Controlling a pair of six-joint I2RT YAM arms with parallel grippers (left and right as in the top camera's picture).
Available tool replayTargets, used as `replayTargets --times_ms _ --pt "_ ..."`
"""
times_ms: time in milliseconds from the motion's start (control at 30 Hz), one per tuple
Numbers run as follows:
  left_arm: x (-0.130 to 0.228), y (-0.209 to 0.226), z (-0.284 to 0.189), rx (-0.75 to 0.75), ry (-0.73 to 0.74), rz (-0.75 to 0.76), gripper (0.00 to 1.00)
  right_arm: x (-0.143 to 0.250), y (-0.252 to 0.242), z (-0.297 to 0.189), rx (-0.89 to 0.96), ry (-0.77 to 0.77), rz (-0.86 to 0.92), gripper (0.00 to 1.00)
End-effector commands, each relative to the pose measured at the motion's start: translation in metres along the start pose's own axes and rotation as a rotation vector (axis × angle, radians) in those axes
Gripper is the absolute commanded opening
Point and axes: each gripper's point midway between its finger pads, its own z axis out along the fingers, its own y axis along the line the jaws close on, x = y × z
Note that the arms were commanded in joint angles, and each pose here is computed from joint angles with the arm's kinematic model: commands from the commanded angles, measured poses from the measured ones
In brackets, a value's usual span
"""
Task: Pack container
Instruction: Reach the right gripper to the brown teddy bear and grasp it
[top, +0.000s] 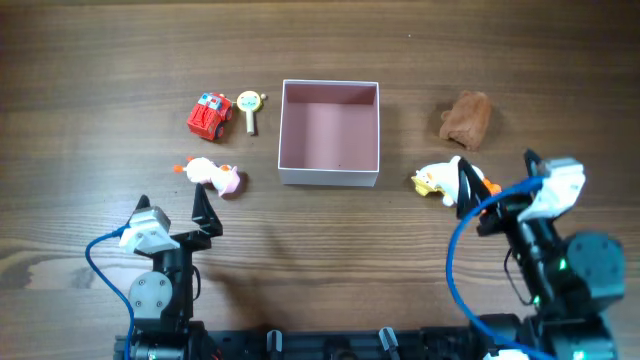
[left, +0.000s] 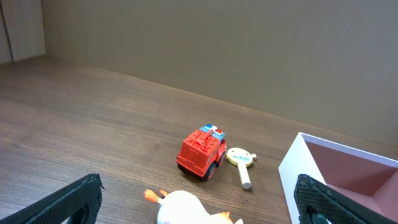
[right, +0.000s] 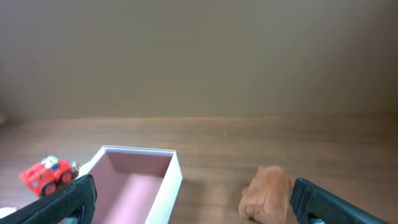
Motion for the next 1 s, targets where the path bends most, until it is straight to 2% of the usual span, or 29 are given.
replayTargets --times_ms 0,167,367,500,967 --pt "0.003 -0.002 0.0 0.015 0.005 0.02 1.0 -0.013 0.005 0.021 -0.036 0.073 -0.044 1.0" --pt "0.003 -0.002 0.0 0.015 0.004 0.02 1.0 -0.002 0.0 0.06 -0.033 0.19 -0.037 1.0" --pt "0.003 -0.002 0.0 0.015 0.004 0.02 1.0 0.049 -0.012 0.122 -0.016 0.385 -0.029 1.0" --pt "0.003 -0.002 0.0 0.015 0.004 0.02 1.0 0.078 -0.002 0.148 -0.063 0.486 -0.103 1.0" --pt "0.003 -0.002 0.0 0.015 0.004 0.02 1.0 0.066 0.005 0.161 -0.092 0.42 -0.108 1.0"
